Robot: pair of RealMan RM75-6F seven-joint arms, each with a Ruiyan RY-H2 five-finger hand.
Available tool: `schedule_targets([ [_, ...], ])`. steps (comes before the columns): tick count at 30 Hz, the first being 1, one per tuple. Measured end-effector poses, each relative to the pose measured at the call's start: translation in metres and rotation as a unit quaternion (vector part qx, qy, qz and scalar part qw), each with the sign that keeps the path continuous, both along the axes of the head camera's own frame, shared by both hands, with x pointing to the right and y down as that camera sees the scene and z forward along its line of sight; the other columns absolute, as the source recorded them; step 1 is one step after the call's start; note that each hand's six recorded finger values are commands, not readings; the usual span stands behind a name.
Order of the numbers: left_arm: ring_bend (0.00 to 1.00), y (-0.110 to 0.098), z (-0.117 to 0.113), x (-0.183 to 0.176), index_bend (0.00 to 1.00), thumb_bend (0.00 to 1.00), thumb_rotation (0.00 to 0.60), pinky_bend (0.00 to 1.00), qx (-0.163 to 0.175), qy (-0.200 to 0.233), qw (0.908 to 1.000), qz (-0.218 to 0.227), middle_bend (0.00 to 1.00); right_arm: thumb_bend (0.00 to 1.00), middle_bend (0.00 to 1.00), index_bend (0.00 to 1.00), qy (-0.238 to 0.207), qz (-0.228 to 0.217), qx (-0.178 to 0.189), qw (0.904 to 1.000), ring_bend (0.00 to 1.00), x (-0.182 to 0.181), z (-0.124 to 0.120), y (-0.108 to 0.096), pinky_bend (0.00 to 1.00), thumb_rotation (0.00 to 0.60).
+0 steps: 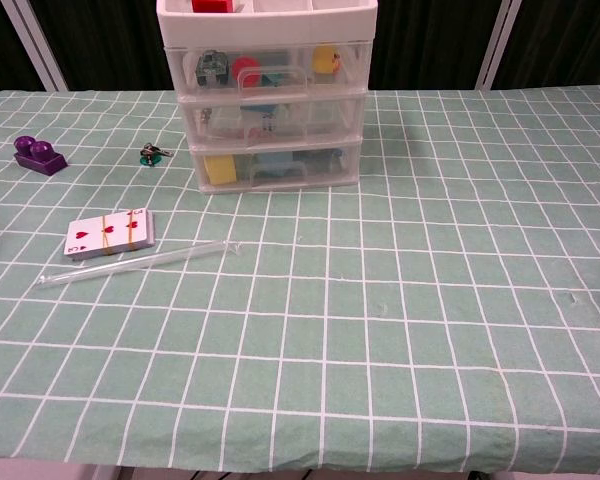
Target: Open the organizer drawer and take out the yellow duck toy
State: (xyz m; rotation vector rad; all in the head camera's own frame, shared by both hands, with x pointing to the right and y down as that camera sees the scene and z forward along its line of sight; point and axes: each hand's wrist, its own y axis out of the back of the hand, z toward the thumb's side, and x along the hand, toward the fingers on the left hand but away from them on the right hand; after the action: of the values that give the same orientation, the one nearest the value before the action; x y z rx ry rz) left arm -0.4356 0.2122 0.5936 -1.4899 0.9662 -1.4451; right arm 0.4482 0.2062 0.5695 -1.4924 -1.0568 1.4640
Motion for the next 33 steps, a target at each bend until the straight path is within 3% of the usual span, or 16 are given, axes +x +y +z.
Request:
schedule_targets([
  [13,0.13,0.006,-0.007,0.0,0.24,0.09,0.6,0.18,0.006,0.001,1.0,-0.003,0.18,0.17,0.03,0.0,-0.029,-0.012,-0.005,0.9995,0.0,-0.009,0.002,-0.001,0.0,0.6],
  [18,0.13,0.007,-0.007,0.002,0.24,0.09,0.6,0.18,0.009,0.005,0.9999,-0.002,0.18,0.19,0.09,0.0,-0.096,-0.029,-0.029,0.9945,0.0,-0.032,0.014,-0.008,0.02,0.6],
  [22,0.13,0.008,-0.007,0.002,0.24,0.09,0.6,0.18,0.01,0.007,0.9999,-0.004,0.18,0.22,0.18,0.0,-0.169,-0.054,-0.053,0.9827,0.04,-0.069,0.029,-0.023,0.14,0.6],
  [25,0.13,0.008,-0.008,0.002,0.24,0.09,0.6,0.18,0.013,0.008,0.9999,-0.006,0.18,0.28,0.25,0.0,-0.219,-0.067,-0.078,0.9703,0.13,-0.098,0.041,-0.032,0.22,0.6],
  [28,0.13,0.008,-0.008,0.001,0.24,0.09,0.6,0.18,0.014,0.008,0.9998,-0.007,0.18,0.32,0.32,0.0,-0.285,-0.067,-0.116,0.9492,0.21,-0.129,0.055,-0.041,0.3,0.6],
  [31,0.13,0.008,-0.007,0.0,0.24,0.09,0.6,0.18,0.011,0.009,0.9999,-0.008,0.18,0.36,0.39,0.0,-0.357,-0.052,-0.164,0.9182,0.3,-0.162,0.071,-0.051,0.42,0.6],
  [33,0.13,0.009,-0.006,-0.001,0.24,0.09,0.6,0.18,0.01,0.01,0.9999,-0.009,0.18,0.4,0.44,0.0,-0.408,-0.034,-0.196,0.8911,0.36,-0.187,0.082,-0.058,0.49,0.6],
])
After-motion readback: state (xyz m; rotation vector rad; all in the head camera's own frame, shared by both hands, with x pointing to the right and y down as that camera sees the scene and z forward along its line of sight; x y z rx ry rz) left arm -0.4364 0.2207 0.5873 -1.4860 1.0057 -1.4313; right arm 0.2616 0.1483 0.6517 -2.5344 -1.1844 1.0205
